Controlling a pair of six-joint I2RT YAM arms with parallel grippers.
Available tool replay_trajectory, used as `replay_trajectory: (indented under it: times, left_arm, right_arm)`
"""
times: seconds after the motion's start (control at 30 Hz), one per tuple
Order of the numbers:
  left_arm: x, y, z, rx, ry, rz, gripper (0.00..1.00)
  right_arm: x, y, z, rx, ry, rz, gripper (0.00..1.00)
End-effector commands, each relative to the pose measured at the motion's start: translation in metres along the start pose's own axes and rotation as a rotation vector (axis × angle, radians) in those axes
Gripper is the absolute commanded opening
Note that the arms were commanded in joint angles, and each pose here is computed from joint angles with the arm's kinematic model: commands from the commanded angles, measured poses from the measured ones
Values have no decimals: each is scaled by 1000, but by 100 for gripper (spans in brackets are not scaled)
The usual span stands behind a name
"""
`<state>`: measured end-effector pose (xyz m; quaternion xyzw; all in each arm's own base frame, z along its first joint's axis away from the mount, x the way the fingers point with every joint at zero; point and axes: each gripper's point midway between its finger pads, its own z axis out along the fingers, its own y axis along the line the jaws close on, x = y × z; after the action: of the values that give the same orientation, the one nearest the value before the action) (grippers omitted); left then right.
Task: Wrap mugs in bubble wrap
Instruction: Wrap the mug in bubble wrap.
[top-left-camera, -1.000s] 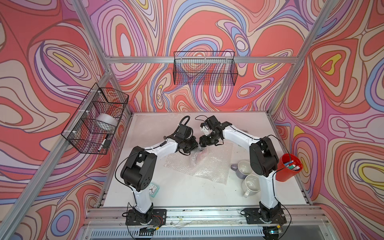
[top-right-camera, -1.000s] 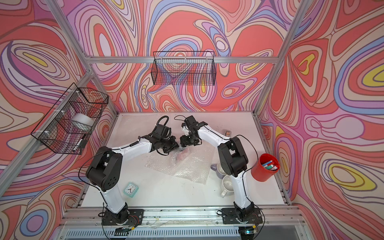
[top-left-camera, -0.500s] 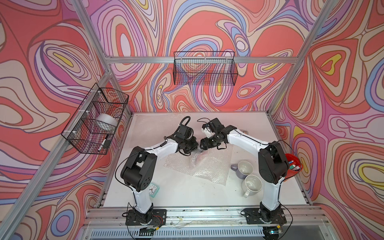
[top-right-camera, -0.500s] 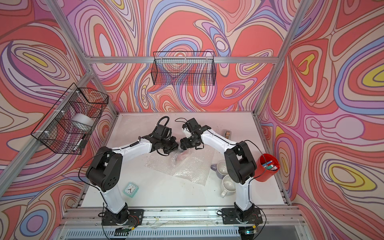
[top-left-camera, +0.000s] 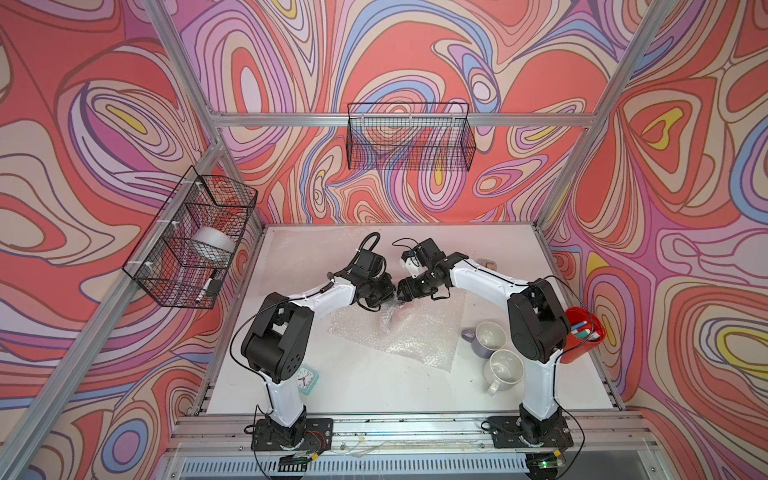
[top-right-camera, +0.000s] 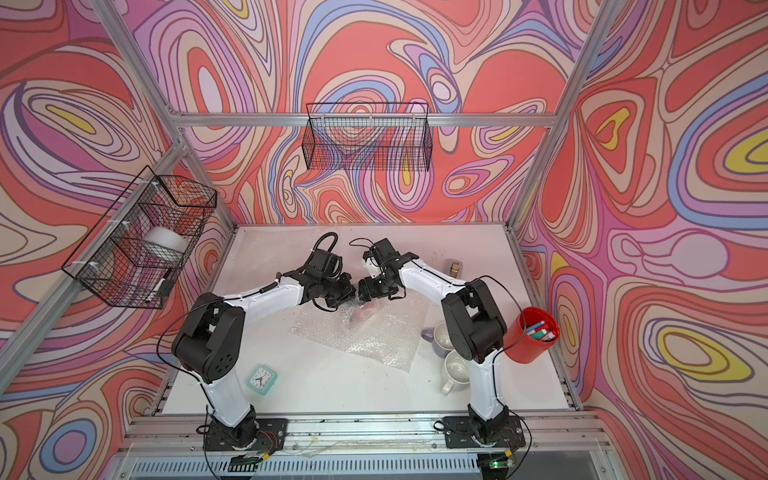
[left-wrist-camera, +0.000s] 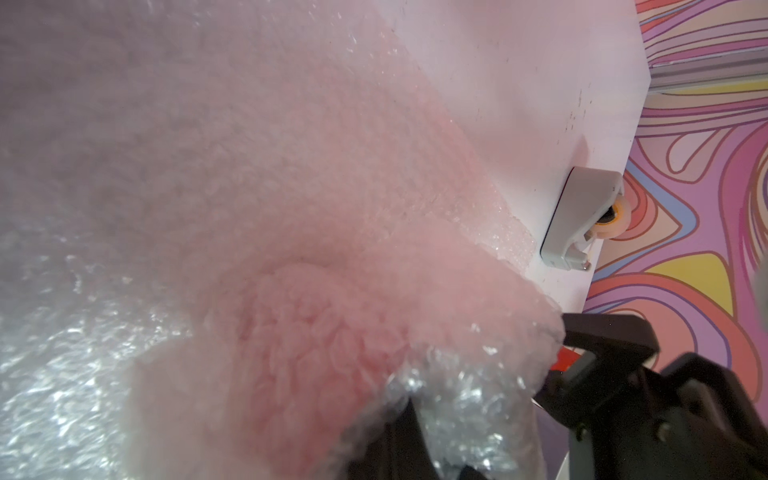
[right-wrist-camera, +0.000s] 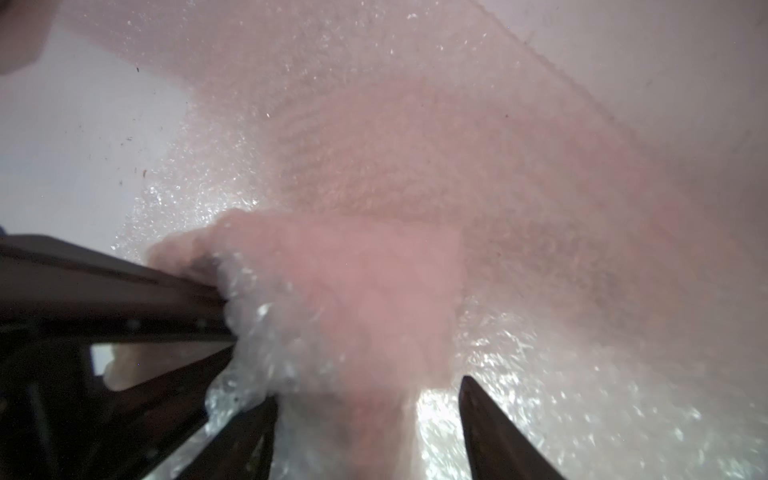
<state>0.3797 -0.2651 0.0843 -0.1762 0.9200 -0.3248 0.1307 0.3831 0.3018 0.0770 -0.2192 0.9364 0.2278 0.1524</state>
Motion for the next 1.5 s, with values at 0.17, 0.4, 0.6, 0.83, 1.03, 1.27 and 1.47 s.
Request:
replay_trajectory:
  times: [0.17,0.4,0.6,0.83,1.03,1.27,1.47]
  left_arm:
    - [9,4,-2,-24,27,-9,0]
    - [-10,-33,-40,64,-53,81,6]
    - [-18,-38,-60,66,-67,131,12]
    - [-26,-36,-80,68,-87,200,16]
    - [-20,-22,-85,16,-66,251,18]
    - [-25,67,-132,-362,-195,184,54]
    - [10,130,-147,-480,-170,150,100]
  right_arm:
    - [33,-13,37,30,133,24,64]
    - [27,-20,31,72,130,-12,63]
    - [24,-19,31,69,127,-15,63]
    - [24,-18,31,63,127,-14,63]
    - [22,-17,31,57,126,-14,63]
    - [22,-18,29,64,126,-17,63]
    - [21,-17,29,61,130,-27,62]
